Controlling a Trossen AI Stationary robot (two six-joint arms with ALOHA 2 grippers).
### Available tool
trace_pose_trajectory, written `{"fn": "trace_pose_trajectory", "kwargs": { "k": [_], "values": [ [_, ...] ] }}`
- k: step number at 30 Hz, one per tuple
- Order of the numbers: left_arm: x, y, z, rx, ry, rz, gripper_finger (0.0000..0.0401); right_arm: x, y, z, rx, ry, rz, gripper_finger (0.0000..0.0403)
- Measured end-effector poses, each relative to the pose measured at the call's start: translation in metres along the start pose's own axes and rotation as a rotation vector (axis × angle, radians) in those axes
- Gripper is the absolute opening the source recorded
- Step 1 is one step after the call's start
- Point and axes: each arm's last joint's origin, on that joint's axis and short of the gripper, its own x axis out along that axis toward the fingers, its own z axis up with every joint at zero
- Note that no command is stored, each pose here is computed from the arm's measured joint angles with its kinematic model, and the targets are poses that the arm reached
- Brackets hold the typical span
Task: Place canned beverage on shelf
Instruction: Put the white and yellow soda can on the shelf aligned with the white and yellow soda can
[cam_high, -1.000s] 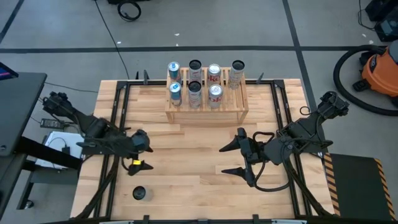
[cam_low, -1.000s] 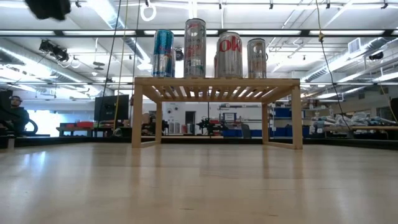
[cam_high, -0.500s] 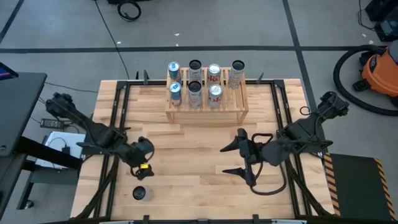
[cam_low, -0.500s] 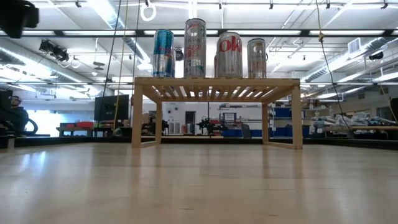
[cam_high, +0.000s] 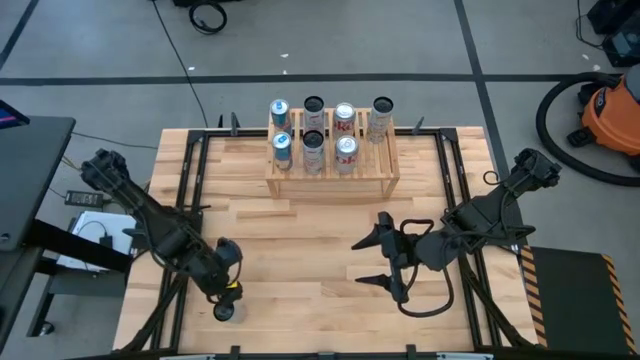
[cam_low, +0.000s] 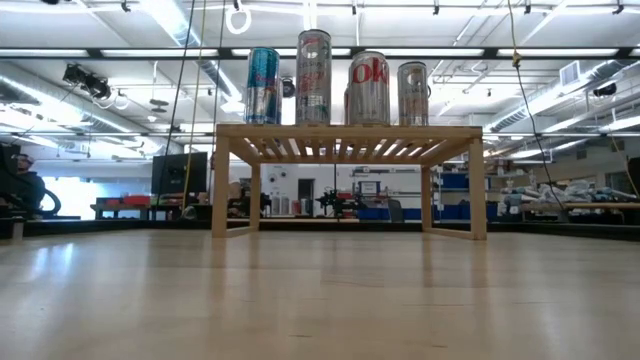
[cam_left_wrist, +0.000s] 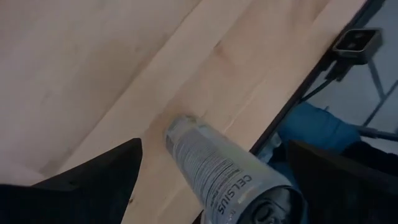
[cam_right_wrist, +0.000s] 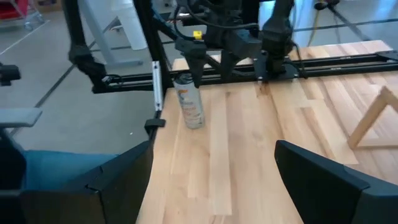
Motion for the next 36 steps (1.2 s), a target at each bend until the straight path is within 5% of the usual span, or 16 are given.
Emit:
{"fn": "trace_pose_trajectory", "kwargs": {
  "k": [16,36],
  "values": [
    [0.010,-0.016,-0.020,-0.079,0.051,-0.100,0.0400,0.000,0.001,0.000,-0.031,0.012,0.032,0.0345],
    [0.034,-0.016,-0.036,-0.070,0.075,0.010,0.0400,0.000,0.001,0.002,-0.021,-0.008,0.040,0.0345]
  ]
}}
